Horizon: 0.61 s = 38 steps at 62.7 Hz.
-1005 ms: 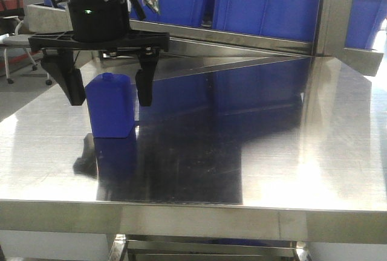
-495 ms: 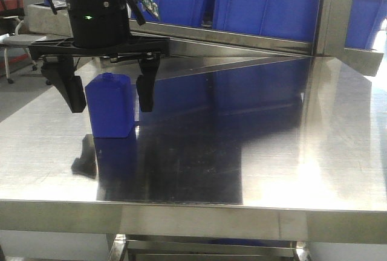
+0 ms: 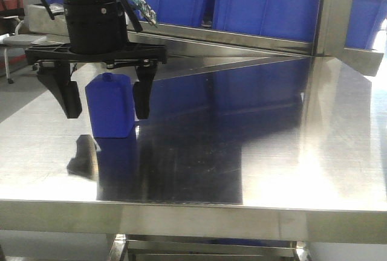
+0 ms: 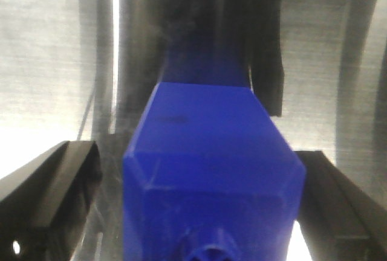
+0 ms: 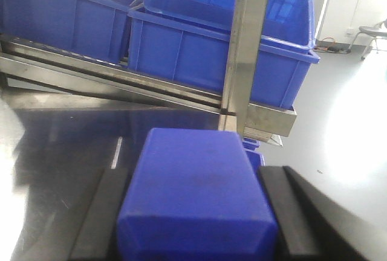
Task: Pick and sort blue part to right shelf
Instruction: 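Lower the open left gripper around the remaining blue bottle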
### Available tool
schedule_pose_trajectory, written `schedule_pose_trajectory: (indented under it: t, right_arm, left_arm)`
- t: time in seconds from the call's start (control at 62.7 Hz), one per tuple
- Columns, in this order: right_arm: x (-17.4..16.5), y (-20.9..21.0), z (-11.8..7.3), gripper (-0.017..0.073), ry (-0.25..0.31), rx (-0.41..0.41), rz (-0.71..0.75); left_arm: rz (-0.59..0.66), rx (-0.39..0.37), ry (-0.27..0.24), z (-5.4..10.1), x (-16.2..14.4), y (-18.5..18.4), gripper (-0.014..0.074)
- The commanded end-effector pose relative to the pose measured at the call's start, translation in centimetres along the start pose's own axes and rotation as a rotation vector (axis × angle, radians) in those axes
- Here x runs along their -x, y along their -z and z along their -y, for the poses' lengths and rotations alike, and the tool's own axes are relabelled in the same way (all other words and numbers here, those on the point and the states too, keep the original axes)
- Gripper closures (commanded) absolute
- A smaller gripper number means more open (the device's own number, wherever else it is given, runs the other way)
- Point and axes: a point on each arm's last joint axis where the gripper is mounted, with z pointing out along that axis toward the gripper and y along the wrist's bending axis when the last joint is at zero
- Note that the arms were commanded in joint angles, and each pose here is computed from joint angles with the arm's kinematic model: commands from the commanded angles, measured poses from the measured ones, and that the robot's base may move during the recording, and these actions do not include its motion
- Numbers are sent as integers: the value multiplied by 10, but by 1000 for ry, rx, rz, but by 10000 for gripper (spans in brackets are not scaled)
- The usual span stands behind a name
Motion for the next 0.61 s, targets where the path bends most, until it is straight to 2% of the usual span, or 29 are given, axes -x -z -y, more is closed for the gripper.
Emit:
schedule_pose_trajectory:
  t: [0.0,0.207,0.431,0.59]
  right_arm:
    - [17,1,2,134,10,-17,110]
    - [17,1,2,134,10,-17,110]
    - [17,1,2,134,10,-17,110]
    - [17,1,2,134,10,-17,110]
  left_arm:
    - [31,-18,2,-4,-5,29,-45]
    - [31,-18,2,-4,-5,29,-32]
    - [31,-18,2,-4,-5,29,129]
    - [33,-19,2,-4,-5,31,209]
